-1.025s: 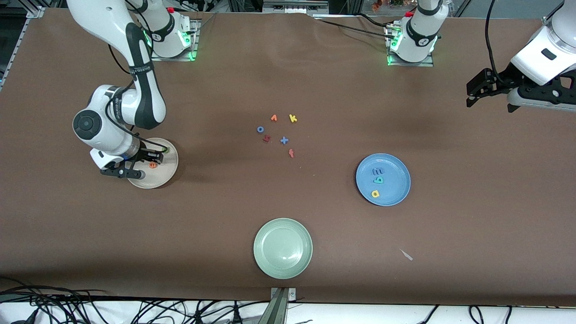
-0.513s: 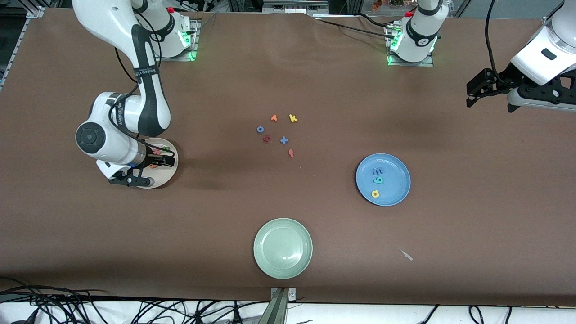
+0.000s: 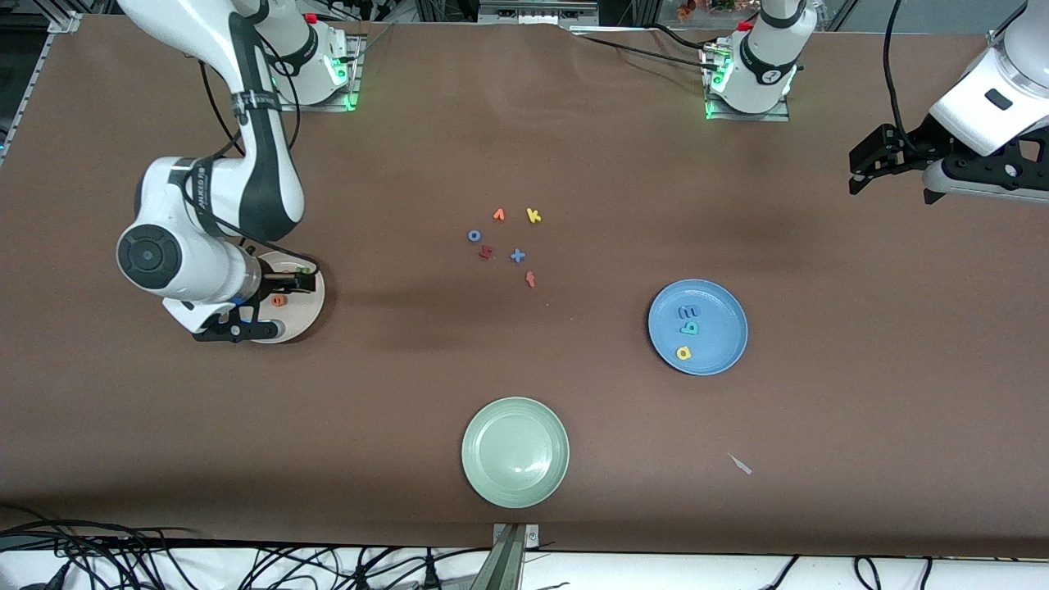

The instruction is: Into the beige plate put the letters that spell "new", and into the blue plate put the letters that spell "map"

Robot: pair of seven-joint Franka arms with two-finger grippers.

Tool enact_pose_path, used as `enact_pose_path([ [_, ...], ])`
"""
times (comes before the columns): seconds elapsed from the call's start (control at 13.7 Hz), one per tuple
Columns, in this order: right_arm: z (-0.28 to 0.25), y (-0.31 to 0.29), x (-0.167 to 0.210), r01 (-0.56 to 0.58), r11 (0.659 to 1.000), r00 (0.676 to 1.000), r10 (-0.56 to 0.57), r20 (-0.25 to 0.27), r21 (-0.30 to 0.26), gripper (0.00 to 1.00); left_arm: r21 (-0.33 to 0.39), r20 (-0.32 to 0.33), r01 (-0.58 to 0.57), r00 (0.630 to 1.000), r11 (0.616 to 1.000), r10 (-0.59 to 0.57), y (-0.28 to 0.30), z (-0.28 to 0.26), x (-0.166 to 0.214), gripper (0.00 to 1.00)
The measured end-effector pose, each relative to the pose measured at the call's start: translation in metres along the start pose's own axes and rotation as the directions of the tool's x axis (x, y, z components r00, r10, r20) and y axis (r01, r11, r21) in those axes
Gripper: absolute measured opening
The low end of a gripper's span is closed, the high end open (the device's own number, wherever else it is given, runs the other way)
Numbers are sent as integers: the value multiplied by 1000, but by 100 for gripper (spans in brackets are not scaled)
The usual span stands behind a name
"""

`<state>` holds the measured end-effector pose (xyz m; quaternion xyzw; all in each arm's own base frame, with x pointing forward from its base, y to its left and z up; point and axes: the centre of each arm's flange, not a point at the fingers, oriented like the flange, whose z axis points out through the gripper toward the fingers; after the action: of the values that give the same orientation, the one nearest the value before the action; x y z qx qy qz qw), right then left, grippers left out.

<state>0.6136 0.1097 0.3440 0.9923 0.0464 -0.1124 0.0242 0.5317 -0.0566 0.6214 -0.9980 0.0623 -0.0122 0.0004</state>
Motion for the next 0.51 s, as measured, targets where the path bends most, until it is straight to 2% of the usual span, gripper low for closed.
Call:
enact_pose_path([
  [0.15, -31, 11, -12, 54, 999, 998, -54, -18, 7, 100, 0, 0, 0, 1000, 1000, 0, 0, 0, 0, 100],
  [0.51, -120, 40, -62, 80, 996, 993, -77, -85, 31, 100, 0, 1, 0, 1000, 1000, 0, 0, 0, 0, 100],
])
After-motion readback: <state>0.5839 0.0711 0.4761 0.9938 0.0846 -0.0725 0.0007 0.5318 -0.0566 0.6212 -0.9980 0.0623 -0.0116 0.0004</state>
